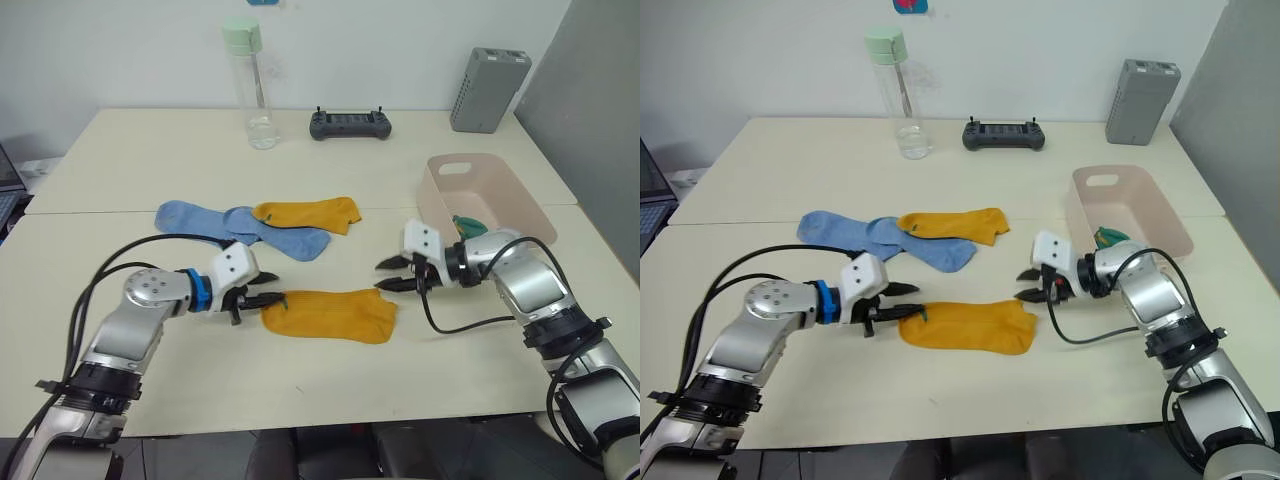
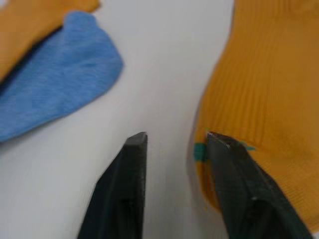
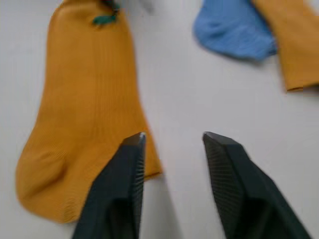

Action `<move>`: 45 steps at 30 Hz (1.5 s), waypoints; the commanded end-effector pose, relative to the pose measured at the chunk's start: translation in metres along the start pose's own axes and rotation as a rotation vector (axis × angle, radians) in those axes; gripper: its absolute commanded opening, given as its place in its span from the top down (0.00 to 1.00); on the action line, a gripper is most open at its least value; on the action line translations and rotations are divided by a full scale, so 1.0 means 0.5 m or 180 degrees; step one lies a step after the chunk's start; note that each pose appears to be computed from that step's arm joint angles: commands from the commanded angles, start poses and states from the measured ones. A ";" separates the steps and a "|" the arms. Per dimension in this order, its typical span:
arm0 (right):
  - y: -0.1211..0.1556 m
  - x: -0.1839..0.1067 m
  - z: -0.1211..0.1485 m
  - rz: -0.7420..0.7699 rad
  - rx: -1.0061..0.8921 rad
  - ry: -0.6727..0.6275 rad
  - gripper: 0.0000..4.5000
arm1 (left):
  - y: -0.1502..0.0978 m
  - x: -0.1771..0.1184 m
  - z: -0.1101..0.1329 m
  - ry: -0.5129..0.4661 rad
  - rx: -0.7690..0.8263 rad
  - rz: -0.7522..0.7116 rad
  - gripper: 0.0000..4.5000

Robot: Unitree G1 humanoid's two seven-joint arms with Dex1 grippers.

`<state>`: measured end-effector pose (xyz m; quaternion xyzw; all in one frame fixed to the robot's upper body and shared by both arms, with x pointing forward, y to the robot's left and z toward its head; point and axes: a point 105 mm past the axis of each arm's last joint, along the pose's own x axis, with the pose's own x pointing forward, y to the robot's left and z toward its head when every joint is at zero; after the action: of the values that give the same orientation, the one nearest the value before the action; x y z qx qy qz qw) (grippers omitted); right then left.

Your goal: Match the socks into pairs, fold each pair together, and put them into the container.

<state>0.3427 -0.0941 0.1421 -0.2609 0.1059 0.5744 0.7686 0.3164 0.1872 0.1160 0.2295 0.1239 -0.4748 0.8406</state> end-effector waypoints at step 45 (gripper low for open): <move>0.174 0.001 -0.087 -0.0064 0.0235 -0.0210 1.00 | -0.106 -0.027 -0.073 0.0026 0.0163 -0.0068 0.99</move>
<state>0.2669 -0.0923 0.0714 -0.2049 0.1128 0.5741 0.7847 0.2648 0.1873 0.0744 0.2389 0.1180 -0.4927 0.8284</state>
